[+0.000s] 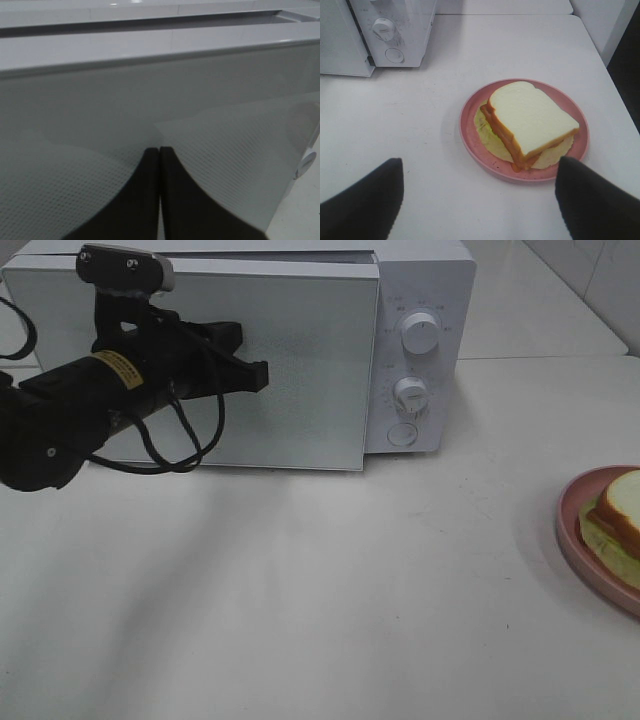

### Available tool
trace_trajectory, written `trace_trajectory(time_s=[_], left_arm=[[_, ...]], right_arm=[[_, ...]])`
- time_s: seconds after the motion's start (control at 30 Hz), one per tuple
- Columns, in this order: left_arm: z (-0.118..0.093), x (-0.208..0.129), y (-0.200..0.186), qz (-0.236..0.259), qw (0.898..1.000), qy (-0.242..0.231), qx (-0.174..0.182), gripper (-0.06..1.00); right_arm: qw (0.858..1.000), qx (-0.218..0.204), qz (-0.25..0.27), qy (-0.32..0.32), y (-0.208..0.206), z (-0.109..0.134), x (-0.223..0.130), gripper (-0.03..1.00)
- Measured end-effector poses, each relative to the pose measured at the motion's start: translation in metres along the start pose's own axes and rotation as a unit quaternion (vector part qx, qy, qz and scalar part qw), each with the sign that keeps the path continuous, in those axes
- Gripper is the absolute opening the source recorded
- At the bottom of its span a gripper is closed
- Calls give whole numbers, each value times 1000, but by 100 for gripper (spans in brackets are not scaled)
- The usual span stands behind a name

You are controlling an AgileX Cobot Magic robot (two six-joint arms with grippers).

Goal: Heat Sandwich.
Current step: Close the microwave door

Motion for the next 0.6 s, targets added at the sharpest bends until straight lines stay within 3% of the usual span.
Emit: trace_trajectory(time_s=[0.6], left_arm=[[-33, -6, 34, 29, 999, 20, -35, 0]], right_arm=[[1000, 0, 0, 0, 0, 0, 0, 76]])
Point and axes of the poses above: a point on each arm's last joint axis where the gripper is mounted, y pointing out along that axis toward the gripper, z along the wrist's bending axis when the last joint is at zero, x = y × z, the point moved 1 cm from there along y, pointing out along that axis toward the gripper, and after that the axes turned 9 degrees about -y, right-handed, at the moved point
